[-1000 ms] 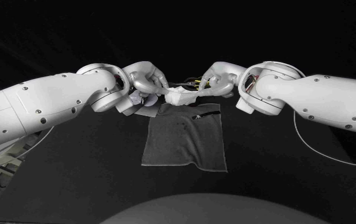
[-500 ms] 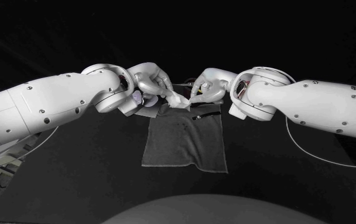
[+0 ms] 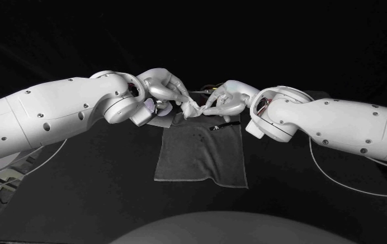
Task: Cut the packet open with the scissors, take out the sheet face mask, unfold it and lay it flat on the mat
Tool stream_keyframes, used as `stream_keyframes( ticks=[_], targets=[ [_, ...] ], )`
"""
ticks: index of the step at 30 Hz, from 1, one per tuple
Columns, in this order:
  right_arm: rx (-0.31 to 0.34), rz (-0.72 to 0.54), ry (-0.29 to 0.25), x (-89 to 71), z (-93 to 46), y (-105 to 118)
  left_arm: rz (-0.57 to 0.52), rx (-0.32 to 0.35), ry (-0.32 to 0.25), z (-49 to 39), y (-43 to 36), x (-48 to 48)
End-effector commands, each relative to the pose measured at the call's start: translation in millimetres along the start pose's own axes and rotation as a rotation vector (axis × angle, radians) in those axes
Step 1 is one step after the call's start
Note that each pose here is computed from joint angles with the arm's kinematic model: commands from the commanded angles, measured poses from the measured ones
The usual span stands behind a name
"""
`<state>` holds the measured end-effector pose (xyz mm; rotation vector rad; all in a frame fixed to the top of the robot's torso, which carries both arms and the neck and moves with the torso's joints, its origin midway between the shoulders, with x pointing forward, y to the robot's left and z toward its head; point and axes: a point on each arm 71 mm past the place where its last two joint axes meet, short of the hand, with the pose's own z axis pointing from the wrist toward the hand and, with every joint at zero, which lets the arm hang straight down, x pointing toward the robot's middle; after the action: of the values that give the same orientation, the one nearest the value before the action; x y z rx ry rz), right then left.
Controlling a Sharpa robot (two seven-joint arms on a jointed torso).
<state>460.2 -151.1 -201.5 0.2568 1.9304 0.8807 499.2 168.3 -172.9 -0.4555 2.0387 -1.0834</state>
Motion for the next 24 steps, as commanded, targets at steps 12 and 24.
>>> stream_keyframes(
  ticks=[12, 24],
  targets=[
    [0.01, 0.123, -0.049, 14.7, -0.2, -23.8, -0.129, -0.071, 0.051, -2.0, 4.0, 3.7],
    [-0.009, 0.204, -0.06, 25.2, 6.2, -28.4, -0.136, -0.068, 0.098, -3.7, 3.2, 8.1]
  ],
)
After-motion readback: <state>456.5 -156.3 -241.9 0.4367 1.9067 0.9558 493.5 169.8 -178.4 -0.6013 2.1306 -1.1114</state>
